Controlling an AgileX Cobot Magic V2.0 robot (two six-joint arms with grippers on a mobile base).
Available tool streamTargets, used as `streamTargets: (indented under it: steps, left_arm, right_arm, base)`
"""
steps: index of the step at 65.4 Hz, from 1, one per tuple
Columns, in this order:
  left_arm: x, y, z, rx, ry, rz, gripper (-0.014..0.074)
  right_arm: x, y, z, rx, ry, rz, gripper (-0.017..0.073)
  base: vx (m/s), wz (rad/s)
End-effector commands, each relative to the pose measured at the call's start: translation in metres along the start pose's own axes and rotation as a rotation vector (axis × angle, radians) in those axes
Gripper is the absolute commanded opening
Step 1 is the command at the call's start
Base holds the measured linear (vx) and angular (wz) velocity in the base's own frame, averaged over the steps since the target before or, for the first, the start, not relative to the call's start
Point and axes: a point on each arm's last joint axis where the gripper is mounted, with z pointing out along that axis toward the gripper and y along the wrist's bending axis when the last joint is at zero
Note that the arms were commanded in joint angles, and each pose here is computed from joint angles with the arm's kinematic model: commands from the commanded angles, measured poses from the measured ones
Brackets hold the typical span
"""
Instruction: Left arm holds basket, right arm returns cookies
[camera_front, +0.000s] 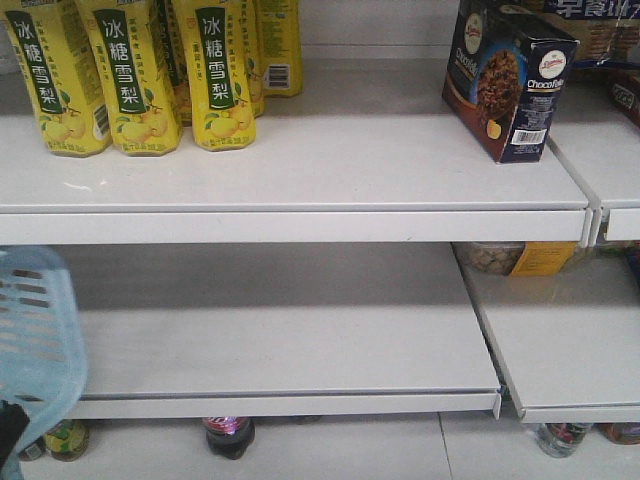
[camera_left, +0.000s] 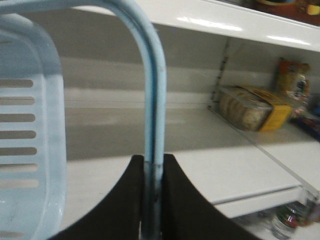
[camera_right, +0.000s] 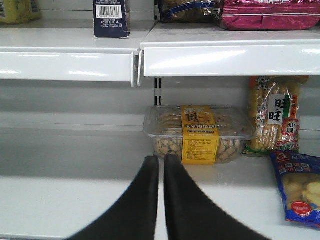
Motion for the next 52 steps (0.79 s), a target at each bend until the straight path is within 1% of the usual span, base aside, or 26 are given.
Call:
streamTargets:
  steps: [1, 5, 9, 17, 26, 38, 41, 48, 52]
  left_arm:
    - [-0.017, 0.003, -0.006, -0.074, -0.145, 0.069, -0.0003]
    - [-0.016, 0.007, -0.009, -0.136, -0.15, 0.087, -0.0003]
    - [-0.016, 0.01, -0.013, -0.188, -0.165, 0.074, -0.0003]
    - [-0.016, 0.013, -0.02, -0.264, -0.211, 0.08, -0.0003]
    - [-0.014, 0.016, -0.023, -0.318, -0.213, 0.079, -0.0003]
    - [-0.013, 0.017, -0.023, -0.331, -0.199, 0.079, -0.0003]
    - [-0.013, 0.017, -0.023, -0.333, -0.197, 0.095, -0.0003]
    - [-0.013, 0.017, -0.023, -0.339, -0.184, 0.169, -0.0003]
    - [-0.013, 0.017, -0.023, -0.342, -0.179, 0.2, -0.0003]
  right_arm:
    - [-0.013, 0.002, 0.0, -0.016, -0.066, -0.011, -0.001]
    - [-0.013, 0.002, 0.0, -0.016, -0.066, -0.011, -0.001]
    - [-0.013, 0.002, 0.0, -0.016, -0.066, -0.011, -0.001]
    - [-0.013, 0.002, 0.0, -0.016, -0.066, -0.011, -0.001]
    - [-0.013, 0.002, 0.0, -0.016, -0.066, -0.011, -0.001]
    - [-0.013, 0.002, 0.0, -0.016, -0.066, -0.011, -0.001]
    - [-0.013, 0.002, 0.0, -0.016, -0.066, -0.011, -0.001]
    - [-0.013, 0.002, 0.0, -0.016, -0.066, -0.011, -0.001]
    - [-0.013, 0.002, 0.0, -0.016, -0.066, -0.011, -0.001]
  base:
    - [0.0, 0.0]
    - [0.0, 0.0]
    - [0.0, 0.0]
    - [0.0, 0.0]
    - [0.0, 0.0]
    - [0.0, 0.0]
    - [0.0, 0.0]
    - [0.0, 0.0]
    - [0.0, 0.0]
